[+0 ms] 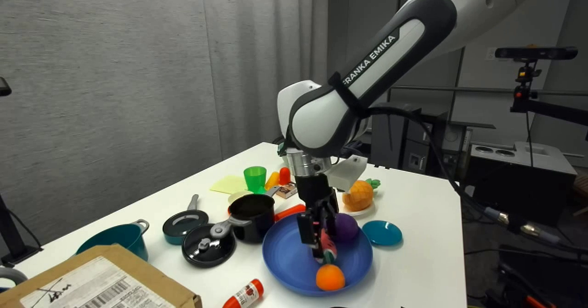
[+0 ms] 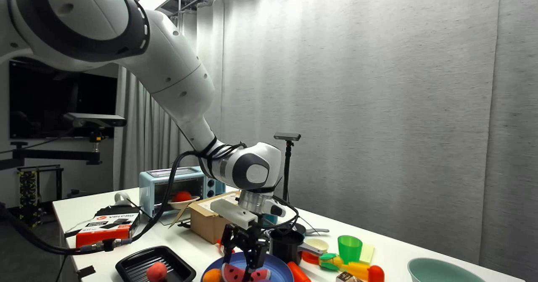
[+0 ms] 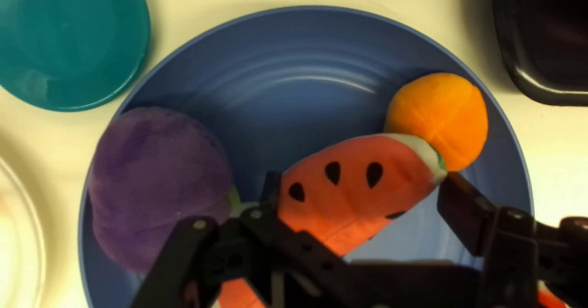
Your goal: Put the pineapple and watermelon plushies on the white plate, then the purple plushie in the black pot and the orange plushie on the table
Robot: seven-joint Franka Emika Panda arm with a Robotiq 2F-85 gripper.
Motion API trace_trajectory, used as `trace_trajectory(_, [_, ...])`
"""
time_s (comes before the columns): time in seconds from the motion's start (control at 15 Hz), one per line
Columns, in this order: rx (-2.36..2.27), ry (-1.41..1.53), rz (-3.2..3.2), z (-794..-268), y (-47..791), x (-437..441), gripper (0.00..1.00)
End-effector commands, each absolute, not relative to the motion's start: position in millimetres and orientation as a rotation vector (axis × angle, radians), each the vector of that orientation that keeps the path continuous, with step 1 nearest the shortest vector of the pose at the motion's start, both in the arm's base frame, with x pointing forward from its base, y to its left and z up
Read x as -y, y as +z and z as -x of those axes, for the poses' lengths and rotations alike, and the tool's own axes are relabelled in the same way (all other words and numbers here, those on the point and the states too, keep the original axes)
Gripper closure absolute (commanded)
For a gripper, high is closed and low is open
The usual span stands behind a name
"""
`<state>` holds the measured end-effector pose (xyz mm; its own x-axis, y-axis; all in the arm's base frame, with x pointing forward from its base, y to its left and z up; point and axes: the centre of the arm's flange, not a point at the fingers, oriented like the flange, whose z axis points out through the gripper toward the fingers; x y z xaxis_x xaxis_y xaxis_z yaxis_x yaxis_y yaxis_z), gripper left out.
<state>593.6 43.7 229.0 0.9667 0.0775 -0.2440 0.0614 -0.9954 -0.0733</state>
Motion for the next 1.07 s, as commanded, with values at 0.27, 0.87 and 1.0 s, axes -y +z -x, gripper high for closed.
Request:
trace_trajectory(0.27, [0.229,0.405,3.185,-590,227,-30,0.73])
trace_trajectory(0.87, [0.027,0.159,3.221,-600,263,23,0.99])
trace_trajectory(1.0, [-0.043,0.034,3.176,-604,284,32,0.99])
